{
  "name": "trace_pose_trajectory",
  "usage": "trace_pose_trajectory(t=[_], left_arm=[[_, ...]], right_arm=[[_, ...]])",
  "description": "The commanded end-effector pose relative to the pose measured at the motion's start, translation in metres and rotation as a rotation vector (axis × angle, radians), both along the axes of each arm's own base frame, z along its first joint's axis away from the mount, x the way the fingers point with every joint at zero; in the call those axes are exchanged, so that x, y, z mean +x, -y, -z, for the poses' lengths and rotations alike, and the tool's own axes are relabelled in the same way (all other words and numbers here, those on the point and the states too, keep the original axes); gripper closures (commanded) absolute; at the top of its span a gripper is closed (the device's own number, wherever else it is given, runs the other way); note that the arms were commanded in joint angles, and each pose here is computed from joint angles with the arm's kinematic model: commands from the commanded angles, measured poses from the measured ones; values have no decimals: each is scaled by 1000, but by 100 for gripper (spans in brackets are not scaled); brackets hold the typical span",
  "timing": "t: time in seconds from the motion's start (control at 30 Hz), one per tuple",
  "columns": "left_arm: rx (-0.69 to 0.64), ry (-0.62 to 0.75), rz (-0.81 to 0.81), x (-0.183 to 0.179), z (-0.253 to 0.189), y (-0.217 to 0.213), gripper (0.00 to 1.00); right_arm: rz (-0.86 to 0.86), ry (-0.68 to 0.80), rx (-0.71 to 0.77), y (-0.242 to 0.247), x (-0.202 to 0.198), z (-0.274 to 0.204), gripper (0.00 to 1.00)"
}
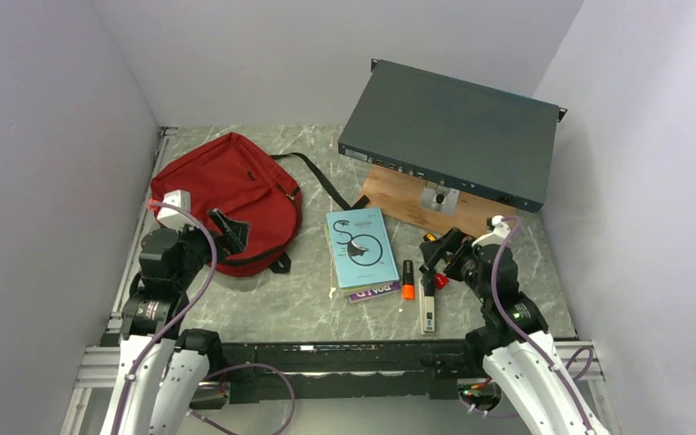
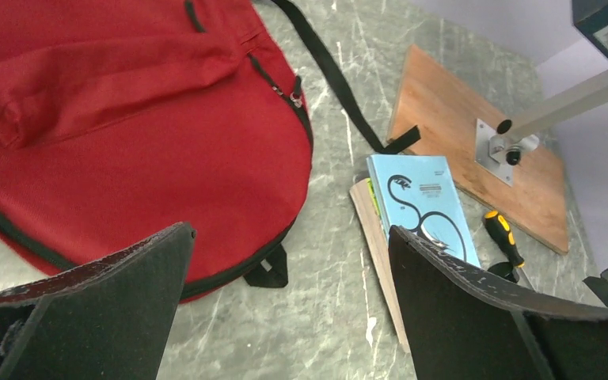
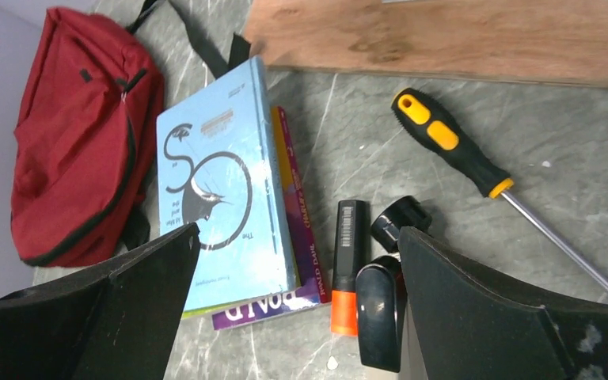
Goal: Pack the student bag
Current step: Adjust the student bag at the center of the board.
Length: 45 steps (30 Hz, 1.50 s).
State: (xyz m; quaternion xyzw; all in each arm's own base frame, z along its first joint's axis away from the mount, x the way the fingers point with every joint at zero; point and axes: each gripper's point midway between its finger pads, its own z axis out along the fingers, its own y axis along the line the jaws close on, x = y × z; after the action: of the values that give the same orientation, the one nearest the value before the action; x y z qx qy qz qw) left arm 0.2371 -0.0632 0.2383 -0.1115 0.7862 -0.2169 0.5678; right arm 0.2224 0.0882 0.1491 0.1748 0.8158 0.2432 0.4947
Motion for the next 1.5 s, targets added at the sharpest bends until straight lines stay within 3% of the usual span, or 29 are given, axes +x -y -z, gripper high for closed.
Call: trace_pose_trajectory(t=[0.0,0.13,0.27,0.4,0.53,0.7,0.83,1.0,1.17,1.3,1.47], left_arm=[[-29,-7,-111,-7,-9,-16,1],[2,38,-105,-13,-18,-19,1],[-30,-9,-167,-29,-20,-27,1],[-7,22,-54,-37,-33,-12,1],[-82,-93,-104,-50,-21,-13,1],[-75,-124,-10,-62,-14,0,1],[-16,-123,36,-75,-14,1,1],[94,-187,-6,-89,-8,-17,1],[138,-268,42,-90,6,-14,1],[135,-332,85,-90,17,-8,1],[131,-322,97,-82,18,-5,1]], right_arm=[[-154,61,33,-29,4,-23,0],[-249,115,43,-57,4,-33,0],[-320,130,40,-91,3,-37,0],[-408,162,51,-146,-7,-46,0],[-479,160,113,-211,-15,-51,0],[-452,121,177,-290,-9,-52,0],[-382,52,204,-327,8,-41,0],[-327,31,216,-355,27,-23,0],[-360,71,65,-371,50,3,2],[-487,80,-5,-373,68,24,12],[-516,75,-147,-370,94,49,24]])
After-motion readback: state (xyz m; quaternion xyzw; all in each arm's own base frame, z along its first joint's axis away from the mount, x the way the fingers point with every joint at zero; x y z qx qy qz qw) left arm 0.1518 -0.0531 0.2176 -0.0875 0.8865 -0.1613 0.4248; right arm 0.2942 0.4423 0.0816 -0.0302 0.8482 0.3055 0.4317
